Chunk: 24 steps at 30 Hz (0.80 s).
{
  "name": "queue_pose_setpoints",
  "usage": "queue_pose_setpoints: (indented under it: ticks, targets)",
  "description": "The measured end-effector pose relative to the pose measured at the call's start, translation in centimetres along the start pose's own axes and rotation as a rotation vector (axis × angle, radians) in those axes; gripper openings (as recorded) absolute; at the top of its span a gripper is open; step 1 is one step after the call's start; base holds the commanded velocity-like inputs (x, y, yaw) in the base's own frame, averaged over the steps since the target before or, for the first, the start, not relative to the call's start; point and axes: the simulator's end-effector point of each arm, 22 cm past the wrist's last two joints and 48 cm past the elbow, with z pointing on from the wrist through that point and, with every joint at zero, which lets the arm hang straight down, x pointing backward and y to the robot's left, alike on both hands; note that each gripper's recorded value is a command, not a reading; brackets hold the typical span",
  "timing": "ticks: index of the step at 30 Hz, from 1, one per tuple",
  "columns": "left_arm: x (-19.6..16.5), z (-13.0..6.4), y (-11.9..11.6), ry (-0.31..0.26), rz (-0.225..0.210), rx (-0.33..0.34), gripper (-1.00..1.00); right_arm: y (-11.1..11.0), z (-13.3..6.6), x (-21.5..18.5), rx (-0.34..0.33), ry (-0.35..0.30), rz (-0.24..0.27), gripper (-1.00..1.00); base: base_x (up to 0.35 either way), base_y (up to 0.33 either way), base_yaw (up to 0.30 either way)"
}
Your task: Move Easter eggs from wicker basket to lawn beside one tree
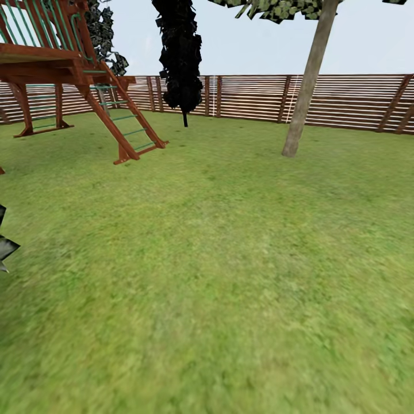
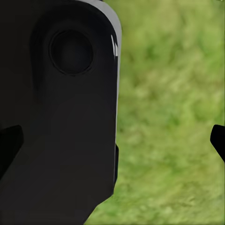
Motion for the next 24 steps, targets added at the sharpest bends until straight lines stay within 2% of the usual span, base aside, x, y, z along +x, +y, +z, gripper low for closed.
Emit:
queue_pose_setpoints:
  ticks: [24]
  targets:
    - [-1.5, 0.0, 0.0, -0.039, -0.004, 0.000, 1.00, -0.3, 0.0, -1.5, 0.004, -0.038, 0.004, 1.00, 0.000, 0.000, 0.000]
